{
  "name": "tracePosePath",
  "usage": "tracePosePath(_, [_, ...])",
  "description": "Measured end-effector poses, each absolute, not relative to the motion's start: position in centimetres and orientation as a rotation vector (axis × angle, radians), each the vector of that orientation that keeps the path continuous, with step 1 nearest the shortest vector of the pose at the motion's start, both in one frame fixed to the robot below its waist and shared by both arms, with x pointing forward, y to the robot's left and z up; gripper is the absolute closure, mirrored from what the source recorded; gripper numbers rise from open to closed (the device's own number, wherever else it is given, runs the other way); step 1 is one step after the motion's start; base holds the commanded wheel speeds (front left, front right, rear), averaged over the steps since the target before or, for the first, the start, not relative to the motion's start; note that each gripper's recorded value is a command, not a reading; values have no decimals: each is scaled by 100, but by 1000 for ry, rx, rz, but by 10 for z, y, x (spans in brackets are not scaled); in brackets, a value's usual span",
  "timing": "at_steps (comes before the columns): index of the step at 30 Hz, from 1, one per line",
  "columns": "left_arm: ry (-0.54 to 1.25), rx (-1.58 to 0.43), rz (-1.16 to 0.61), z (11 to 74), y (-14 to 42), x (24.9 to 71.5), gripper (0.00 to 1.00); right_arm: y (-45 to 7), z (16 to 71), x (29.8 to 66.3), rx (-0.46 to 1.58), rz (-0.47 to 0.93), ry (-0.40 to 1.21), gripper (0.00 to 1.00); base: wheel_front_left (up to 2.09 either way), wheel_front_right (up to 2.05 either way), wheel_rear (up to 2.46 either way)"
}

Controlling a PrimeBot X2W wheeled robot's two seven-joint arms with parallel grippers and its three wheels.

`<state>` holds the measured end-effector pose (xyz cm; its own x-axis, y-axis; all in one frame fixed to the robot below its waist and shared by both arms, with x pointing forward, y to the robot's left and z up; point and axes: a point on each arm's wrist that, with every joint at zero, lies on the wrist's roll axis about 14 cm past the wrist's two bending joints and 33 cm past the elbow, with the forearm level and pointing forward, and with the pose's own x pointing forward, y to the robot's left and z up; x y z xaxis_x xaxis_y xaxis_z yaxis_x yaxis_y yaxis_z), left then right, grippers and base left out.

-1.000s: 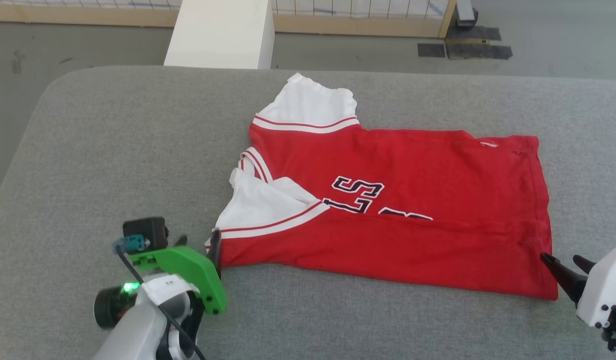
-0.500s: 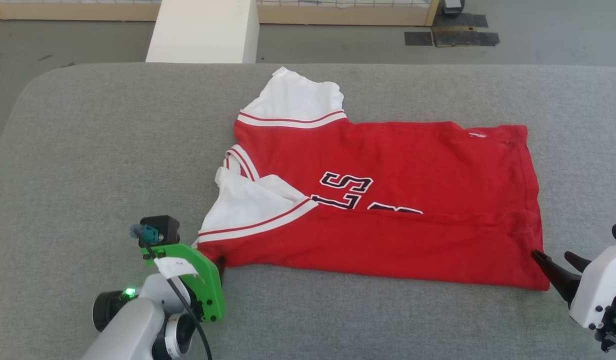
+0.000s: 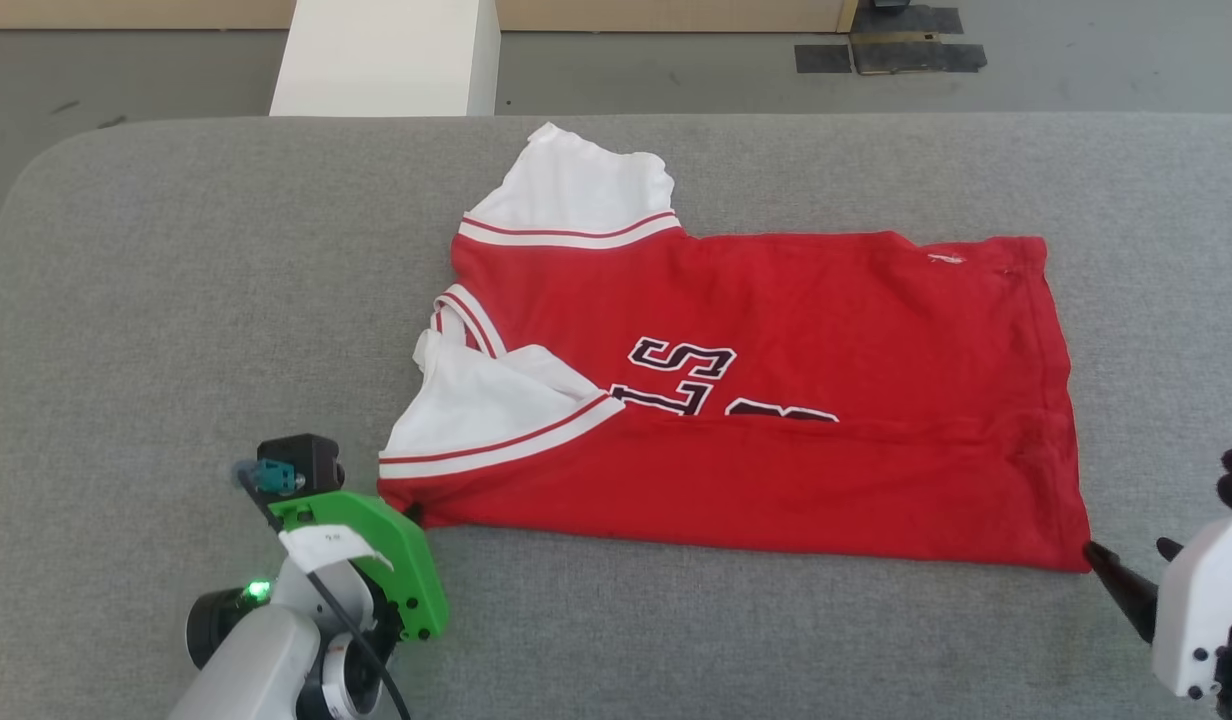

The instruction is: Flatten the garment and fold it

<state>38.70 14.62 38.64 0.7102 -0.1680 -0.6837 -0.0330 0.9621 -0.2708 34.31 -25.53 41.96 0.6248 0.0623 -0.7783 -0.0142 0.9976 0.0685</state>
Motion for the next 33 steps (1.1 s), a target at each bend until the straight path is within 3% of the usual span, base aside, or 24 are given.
tracePosePath(20, [726,-309,-37,395,149,380,100,-229,367,360,-88,118,1025,0,0,0,0])
tracePosePath(21, [727,-310,-36,395,148,380,100,-228,367,361,-82,121,1022,82,0,0,0])
tracePosePath(22, [724,-311,-34,395,148,380,100,-228,368,363,-77,122,1014,100,0,0,0])
tracePosePath(33, [611,-364,-18,420,154,384,100,-231,393,372,9,111,901,100,0,0,0])
